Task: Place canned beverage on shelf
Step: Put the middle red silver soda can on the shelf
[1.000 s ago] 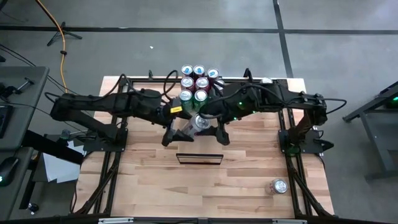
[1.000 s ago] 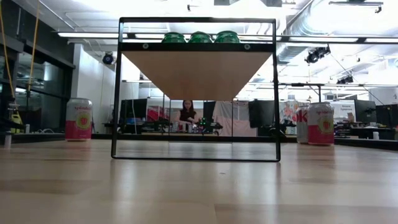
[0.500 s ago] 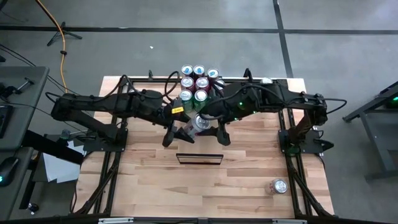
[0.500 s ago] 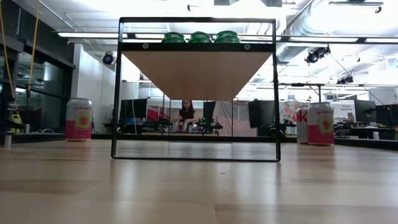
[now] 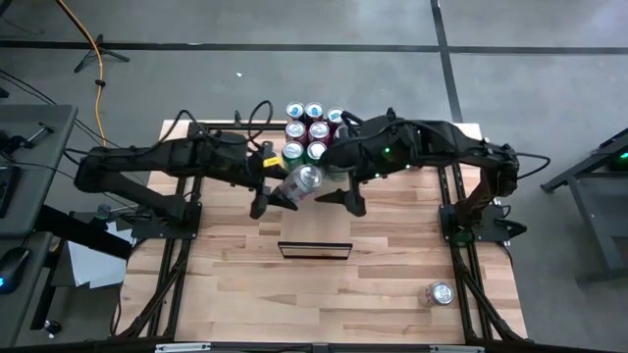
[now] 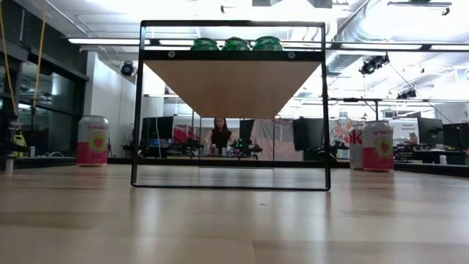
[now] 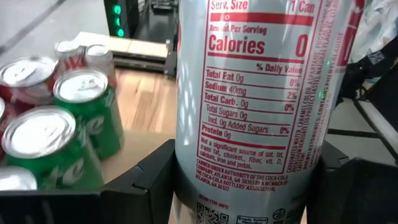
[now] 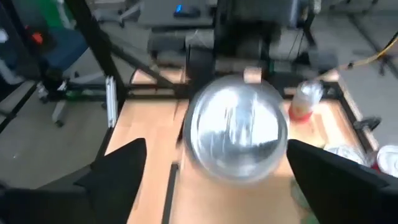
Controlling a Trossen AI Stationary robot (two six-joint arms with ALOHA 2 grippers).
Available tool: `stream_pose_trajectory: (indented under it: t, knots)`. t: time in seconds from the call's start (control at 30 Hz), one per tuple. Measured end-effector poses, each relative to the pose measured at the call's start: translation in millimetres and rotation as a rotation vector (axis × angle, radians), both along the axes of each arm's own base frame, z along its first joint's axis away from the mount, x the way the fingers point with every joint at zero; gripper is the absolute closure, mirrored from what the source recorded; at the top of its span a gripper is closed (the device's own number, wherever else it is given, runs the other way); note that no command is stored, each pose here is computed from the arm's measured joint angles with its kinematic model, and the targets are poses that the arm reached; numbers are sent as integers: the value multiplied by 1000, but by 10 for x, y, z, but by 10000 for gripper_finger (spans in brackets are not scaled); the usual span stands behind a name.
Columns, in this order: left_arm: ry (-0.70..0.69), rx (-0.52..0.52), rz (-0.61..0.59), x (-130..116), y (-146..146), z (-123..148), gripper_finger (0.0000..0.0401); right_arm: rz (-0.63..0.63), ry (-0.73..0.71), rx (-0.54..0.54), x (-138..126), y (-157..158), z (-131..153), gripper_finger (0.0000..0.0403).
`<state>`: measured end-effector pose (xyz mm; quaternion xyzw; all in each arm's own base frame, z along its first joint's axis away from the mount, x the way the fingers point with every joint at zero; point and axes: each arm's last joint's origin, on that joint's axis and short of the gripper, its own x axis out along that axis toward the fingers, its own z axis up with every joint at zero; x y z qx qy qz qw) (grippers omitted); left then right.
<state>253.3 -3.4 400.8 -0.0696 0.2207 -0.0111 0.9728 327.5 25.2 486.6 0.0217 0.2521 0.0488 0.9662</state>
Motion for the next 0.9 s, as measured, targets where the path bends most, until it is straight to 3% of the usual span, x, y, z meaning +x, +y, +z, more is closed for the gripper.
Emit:
stream_pose_trajectory:
  t: [0.2, 0.3, 0.5, 0.73, 0.9]
  knots:
    - [20, -39, -18, -204, -6, 60, 218, -22, 64, -2, -105, -114, 31, 60]
    - [-62, -107, -80, -245, -49, 64, 218, -31, 113, -6, -112, -144, -21, 61]
    - [-275, -342, -192, -209, -173, -340, 218, 6, 151, -13, -56, -145, -136, 60]
    - [-521, -676, -355, -184, -253, -781, 218, 152, -44, 23, 212, -117, -191, 59]
    - [-561, -738, -385, -152, -254, -802, 218, 214, -220, 59, 358, -140, -164, 59]
